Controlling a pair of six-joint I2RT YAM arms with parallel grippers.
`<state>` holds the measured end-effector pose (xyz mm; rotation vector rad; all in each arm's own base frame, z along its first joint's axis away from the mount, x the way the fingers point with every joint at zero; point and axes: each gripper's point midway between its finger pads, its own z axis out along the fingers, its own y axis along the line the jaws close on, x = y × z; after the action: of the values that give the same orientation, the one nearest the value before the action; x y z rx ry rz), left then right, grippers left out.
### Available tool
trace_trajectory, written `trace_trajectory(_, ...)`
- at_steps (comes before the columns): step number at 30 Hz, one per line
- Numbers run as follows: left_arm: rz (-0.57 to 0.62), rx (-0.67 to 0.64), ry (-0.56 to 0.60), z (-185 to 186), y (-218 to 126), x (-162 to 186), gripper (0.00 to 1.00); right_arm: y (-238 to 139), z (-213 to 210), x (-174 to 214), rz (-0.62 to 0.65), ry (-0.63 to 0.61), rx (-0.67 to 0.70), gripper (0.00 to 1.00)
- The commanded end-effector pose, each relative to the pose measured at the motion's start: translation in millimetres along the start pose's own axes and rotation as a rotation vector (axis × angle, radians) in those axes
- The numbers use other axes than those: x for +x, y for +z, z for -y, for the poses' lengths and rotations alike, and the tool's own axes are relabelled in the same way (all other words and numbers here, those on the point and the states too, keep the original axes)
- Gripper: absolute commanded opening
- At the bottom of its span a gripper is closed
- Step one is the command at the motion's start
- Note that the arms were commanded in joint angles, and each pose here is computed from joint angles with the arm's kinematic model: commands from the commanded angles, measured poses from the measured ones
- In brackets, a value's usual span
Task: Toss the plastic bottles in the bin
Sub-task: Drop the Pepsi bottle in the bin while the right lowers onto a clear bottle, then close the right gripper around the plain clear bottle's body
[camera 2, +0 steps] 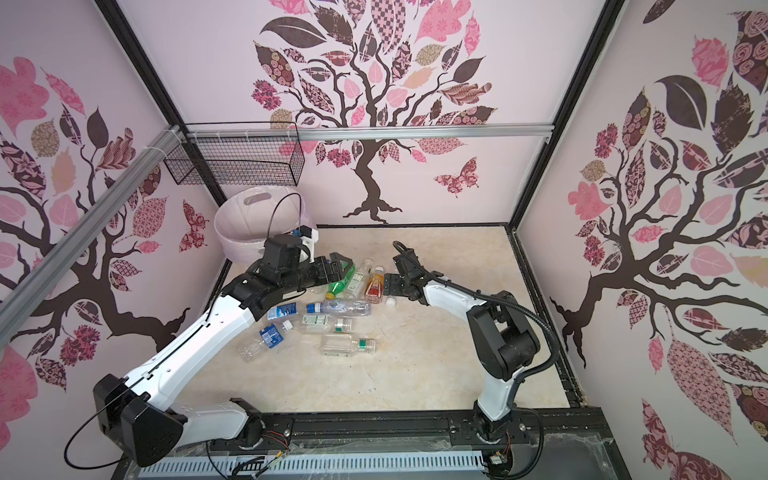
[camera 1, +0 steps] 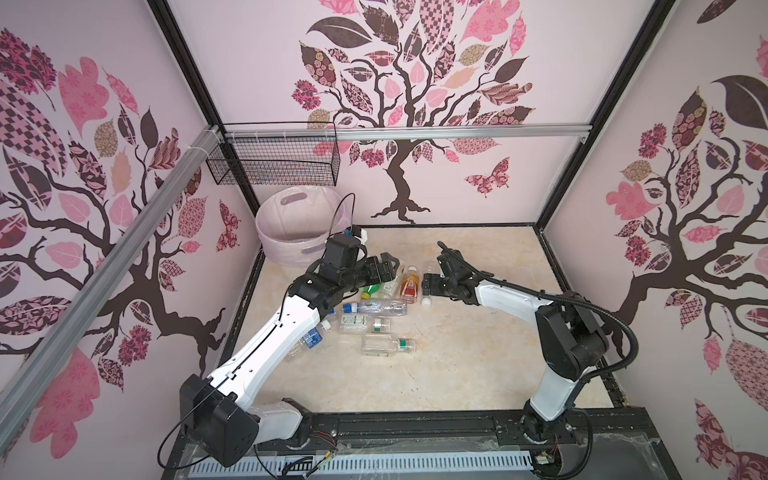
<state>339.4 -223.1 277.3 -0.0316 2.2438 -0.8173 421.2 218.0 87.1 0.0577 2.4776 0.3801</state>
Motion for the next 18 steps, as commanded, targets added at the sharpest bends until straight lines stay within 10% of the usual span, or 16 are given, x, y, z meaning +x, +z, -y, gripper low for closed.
trace_trajectory(1,-0.012,0.052,-0.030,6.0,0.6,9.5,0.97,18.7,0.8,-16.5,0.012,0.034,-0.003,0.88)
trace_trajectory(18,-0.095,0.022,0.009,-1.6,15.2,40.7,0.97,73.5,7.0,-6.5,-0.076,0.033,0.010,0.73)
